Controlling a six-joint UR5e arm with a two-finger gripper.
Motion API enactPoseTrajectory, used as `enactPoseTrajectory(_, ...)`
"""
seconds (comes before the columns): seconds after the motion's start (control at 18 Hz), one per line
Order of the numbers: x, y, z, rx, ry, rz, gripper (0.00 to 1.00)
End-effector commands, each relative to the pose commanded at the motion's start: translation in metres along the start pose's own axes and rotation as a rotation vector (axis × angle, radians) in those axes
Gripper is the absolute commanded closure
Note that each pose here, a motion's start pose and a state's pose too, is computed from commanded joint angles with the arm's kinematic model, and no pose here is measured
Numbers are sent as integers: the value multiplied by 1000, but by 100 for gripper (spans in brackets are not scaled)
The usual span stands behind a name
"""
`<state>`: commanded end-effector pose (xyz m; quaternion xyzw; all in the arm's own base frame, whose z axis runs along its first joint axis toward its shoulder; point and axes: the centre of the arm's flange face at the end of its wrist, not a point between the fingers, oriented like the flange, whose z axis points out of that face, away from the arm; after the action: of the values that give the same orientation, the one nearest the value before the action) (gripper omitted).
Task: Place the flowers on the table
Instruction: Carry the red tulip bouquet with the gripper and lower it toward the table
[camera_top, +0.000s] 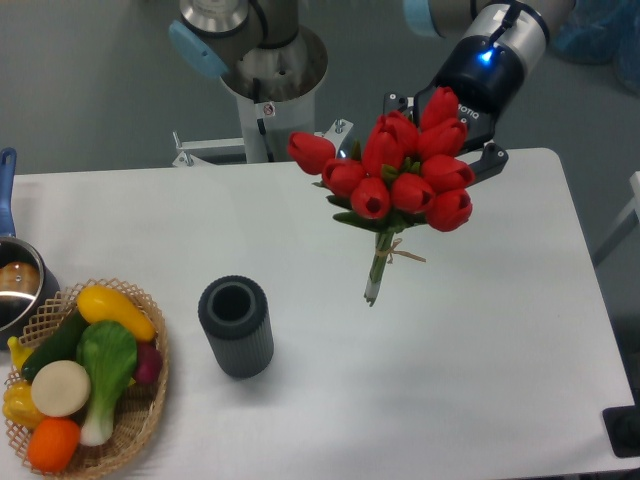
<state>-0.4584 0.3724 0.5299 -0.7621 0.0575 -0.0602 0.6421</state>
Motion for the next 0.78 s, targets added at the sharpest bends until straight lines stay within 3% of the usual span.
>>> enactPoseTrajectory(0.22,-4,1,-2,-116,-85,11,74)
enactPoseTrajectory(0.39,2,-2,-5,-131,-100,16,74)
enactPoseTrajectory(0.72,5,0,-15,-387,-295,47,79)
enactPoseTrajectory(0.78,5,1,-14,-399,-298,50,79)
